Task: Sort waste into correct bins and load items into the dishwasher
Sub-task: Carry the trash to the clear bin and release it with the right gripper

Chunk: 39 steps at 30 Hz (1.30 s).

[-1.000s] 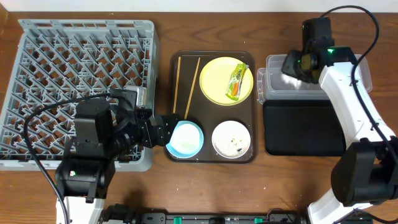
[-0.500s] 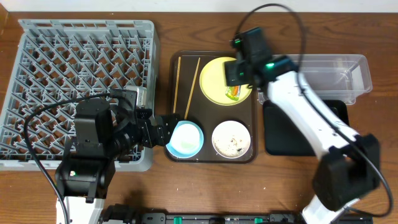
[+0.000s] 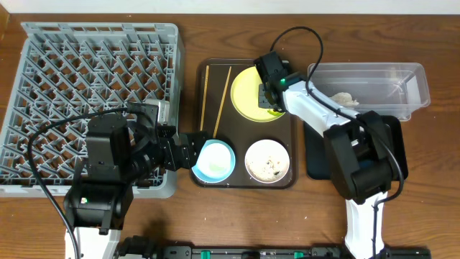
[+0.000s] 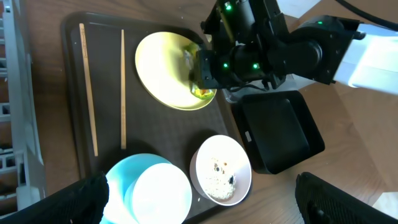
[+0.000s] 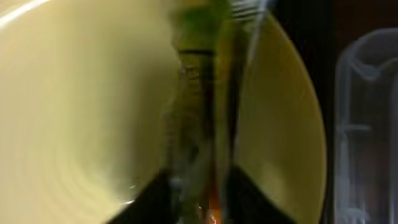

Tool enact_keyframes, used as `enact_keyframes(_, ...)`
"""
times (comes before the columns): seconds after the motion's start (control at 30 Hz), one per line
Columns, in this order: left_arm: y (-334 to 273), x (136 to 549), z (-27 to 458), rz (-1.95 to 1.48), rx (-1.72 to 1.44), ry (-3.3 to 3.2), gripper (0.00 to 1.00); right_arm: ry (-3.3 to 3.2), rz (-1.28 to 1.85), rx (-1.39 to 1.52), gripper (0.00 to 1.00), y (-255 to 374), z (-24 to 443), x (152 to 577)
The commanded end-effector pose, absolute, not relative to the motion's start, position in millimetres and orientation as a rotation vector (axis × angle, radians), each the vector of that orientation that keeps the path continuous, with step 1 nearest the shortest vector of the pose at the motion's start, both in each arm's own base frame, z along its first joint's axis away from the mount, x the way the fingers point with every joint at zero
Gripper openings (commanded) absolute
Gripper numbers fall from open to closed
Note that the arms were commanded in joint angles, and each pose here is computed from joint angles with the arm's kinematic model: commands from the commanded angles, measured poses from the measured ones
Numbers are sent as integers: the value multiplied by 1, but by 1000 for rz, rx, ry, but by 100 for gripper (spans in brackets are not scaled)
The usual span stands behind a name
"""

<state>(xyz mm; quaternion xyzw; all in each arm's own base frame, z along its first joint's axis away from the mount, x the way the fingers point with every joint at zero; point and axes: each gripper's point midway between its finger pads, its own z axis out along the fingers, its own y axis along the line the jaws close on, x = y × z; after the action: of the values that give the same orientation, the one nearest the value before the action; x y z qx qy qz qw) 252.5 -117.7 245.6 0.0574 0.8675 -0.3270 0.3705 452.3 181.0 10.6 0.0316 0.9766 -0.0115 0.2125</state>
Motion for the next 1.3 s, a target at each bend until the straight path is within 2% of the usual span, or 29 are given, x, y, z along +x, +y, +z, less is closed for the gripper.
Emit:
enact_keyframes(0.0,-117,254,254,-826,156,2204,96,2715,-15,118,1,181,11,453)
enact_keyframes(0.1,-117,254,254,-826,156,2204,96,2720,63,123,1,184,30,452)
enact_keyframes(0.23,-117,254,254,-826,156,2204,96,2669,210,174,1,170,87,454)
enact_keyframes(0.4,-117,254,254,-826,156,2204,96,2597,234,367,1,99,152,447)
enact_keyframes(0.5,-117,254,254,-826,156,2204,96,2603,194,547,1,51,158,437)
enact_keyframes(0.63,-117,254,254,-826,156,2204,96,2598,136,812,3,-1,140,430)
enact_keyframes(0.73,-117,254,254,-826,156,2204,96,2576,119,959,12,-23,127,431)
enact_keyframes(0.77,-117,254,254,-826,156,2204,96,2576,166,976,26,-24,125,433)
enact_keyframes(0.83,-117,254,254,-825,155,2204,96,2575,239,926,34,-20,130,439)
enact_keyframes(1.1,-117,254,254,-826,156,2204,96,2524,264,689,43,2,180,434)
enact_keyframes(1.17,-117,254,254,-825,155,2204,96,2515,243,678,48,3,192,425)
enact_keyframes(1.2,-117,254,254,-826,156,2204,96,2506,206,704,53,0,199,416)
enact_keyframes(1.27,-117,254,254,-826,156,2204,96,2487,153,727,52,-7,204,412)
